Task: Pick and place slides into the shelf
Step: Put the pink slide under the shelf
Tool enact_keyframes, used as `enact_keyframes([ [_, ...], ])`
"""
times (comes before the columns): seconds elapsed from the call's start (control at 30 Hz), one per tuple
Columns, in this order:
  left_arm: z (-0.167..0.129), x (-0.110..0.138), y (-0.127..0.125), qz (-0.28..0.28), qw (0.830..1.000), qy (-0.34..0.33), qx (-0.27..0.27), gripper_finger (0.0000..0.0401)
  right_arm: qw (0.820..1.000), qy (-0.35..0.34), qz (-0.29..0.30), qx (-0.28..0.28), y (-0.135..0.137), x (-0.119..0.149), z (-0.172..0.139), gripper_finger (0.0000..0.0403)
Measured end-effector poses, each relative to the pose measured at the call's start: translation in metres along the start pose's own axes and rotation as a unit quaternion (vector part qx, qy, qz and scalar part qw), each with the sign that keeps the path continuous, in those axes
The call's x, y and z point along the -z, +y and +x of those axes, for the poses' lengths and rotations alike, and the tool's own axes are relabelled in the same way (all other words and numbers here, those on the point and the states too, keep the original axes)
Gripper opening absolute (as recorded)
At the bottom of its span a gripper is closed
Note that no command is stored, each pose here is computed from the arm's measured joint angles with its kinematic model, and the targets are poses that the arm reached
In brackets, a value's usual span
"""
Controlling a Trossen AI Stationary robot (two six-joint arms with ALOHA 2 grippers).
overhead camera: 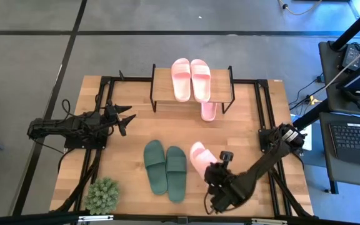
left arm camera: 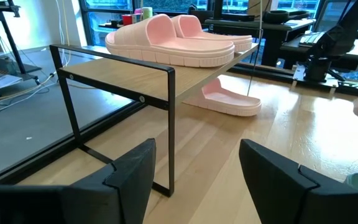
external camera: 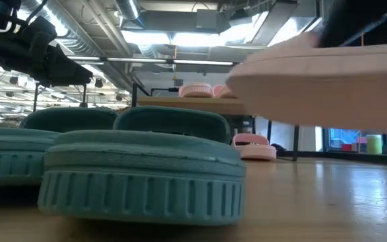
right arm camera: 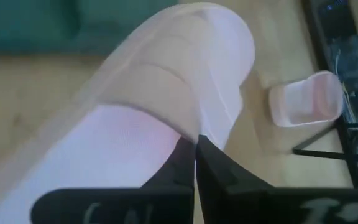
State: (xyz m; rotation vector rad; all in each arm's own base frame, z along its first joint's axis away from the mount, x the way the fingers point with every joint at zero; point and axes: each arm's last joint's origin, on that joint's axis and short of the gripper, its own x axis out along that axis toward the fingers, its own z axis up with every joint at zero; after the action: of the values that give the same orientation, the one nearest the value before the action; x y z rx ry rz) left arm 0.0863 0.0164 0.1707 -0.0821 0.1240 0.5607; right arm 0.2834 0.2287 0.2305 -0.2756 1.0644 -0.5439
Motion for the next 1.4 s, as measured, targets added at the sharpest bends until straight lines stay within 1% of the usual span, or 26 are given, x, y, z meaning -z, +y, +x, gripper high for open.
enact_keyframes([
  [0.1,0.0,0.0,0.0,0.0,1.0,0.0,0.0,0.0224,1.0,0.005,0.024,0.002,-0.011,-0.018,0.005,0.0002],
  [0.23,0.0,0.0,0.0,0.0,1.0,0.0,0.0,0.0224,0.999,0.018,0.042,0.004,-0.026,-0.037,0.016,0.0002],
  [0.43,0.0,0.0,0.0,0.0,1.0,0.0,0.0,0.0224,0.995,0.054,0.086,-0.01,-0.045,-0.059,0.031,0.0002],
  [0.57,0.0,0.0,0.0,0.0,1.0,0.0,0.0,0.0224,0.992,0.054,0.115,-0.013,-0.057,-0.072,0.042,0.0002],
  [0.83,0.0,0.0,0.0,0.0,1.0,0.0,0.0,0.0224,0.991,0.028,0.122,-0.04,-0.076,-0.099,0.068,0.0002],
  [1.17,0.0,0.0,0.0,0.0,1.0,0.0,0.0,0.0224,0.993,0.06,0.102,-0.004,-0.121,-0.114,0.105,0.0002],
  [1.4,0.0,0.0,0.0,0.0,1.0,0.0,0.0,0.0224,0.989,0.076,0.124,0.014,-0.147,-0.118,0.126,0.0002],
])
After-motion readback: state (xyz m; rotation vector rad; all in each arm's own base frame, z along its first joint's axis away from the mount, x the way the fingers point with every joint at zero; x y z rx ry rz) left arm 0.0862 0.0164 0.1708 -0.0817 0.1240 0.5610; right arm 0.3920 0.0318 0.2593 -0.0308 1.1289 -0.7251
